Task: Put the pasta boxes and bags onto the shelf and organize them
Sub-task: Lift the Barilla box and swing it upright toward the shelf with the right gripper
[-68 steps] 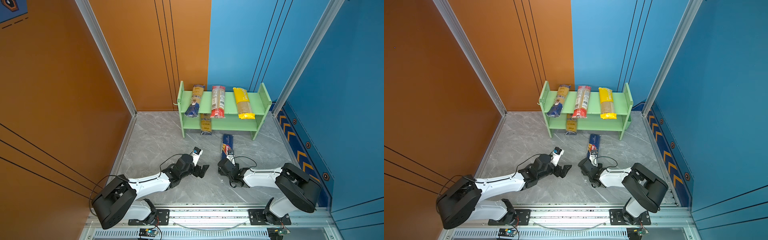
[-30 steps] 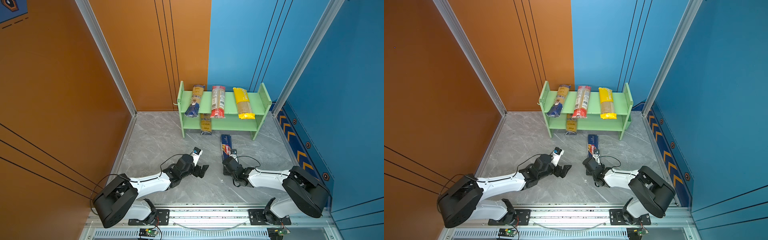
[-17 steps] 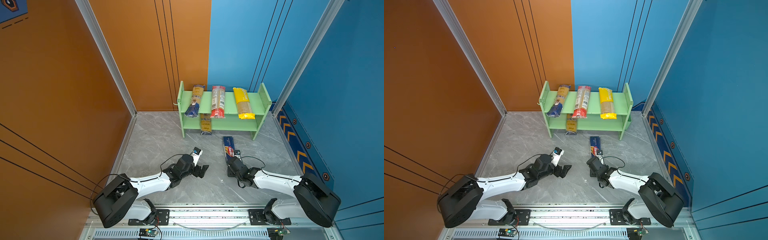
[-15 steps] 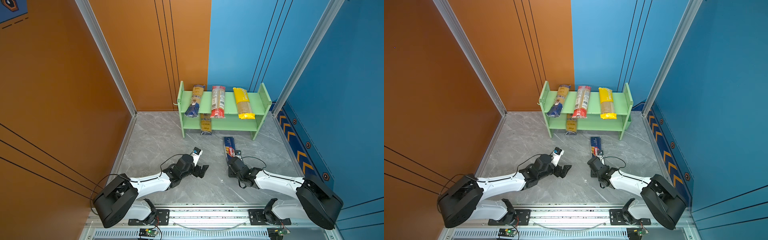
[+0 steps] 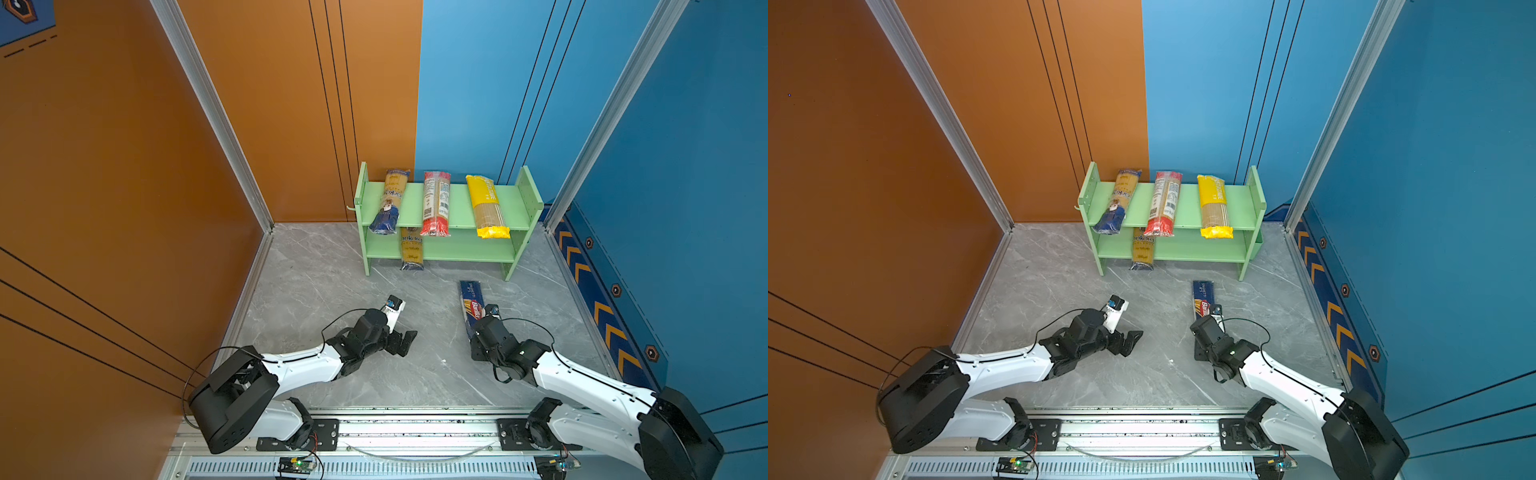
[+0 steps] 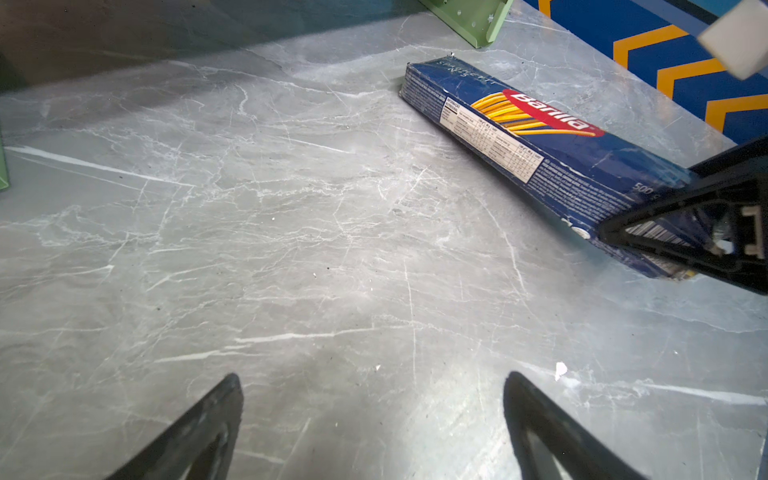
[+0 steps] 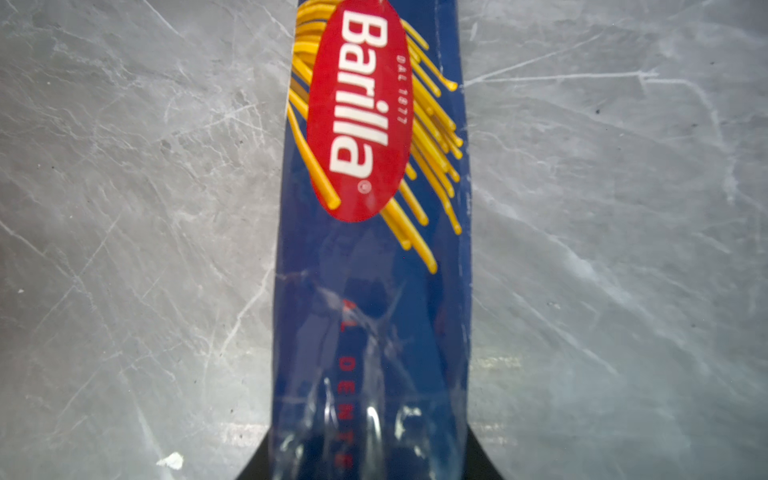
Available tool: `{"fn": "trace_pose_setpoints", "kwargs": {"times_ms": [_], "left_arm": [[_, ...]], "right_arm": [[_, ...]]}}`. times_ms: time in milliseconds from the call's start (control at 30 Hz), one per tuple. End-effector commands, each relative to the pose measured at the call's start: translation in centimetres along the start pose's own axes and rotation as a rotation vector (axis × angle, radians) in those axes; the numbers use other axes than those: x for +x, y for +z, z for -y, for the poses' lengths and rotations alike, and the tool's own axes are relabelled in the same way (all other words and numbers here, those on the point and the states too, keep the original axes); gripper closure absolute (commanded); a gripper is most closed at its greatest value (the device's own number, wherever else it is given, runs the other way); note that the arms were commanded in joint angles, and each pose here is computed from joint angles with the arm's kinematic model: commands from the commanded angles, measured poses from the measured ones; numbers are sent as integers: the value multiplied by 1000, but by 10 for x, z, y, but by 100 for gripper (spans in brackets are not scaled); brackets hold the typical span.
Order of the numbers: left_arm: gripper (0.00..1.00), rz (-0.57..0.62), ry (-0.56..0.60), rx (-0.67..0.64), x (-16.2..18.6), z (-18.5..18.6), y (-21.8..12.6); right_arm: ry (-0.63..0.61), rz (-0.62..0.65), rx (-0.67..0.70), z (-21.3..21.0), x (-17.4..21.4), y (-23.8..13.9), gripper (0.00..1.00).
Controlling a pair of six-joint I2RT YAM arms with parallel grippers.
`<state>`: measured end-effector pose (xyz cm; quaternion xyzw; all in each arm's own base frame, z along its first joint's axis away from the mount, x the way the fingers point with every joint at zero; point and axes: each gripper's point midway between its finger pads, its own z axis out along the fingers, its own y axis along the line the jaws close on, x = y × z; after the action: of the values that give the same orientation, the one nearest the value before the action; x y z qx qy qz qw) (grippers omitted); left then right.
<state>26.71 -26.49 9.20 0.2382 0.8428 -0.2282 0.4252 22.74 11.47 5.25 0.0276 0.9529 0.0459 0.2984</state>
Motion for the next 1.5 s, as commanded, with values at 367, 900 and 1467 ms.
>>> {"fn": "trace_pose_setpoints", "kwargs": {"times_ms": [367,900,1467], "left_arm": [[2,1,-18,-16,0,-5,4],[2,1,-21,-30,0,-7,5],[2,-1,-24,-32,1,-8,5]], "right_arm": [[26,61,-41,-3,-27,-36,100],[44,210,-105,0,-52,-73,100],[29,294,-140,-2,-73,-105,100]]}}
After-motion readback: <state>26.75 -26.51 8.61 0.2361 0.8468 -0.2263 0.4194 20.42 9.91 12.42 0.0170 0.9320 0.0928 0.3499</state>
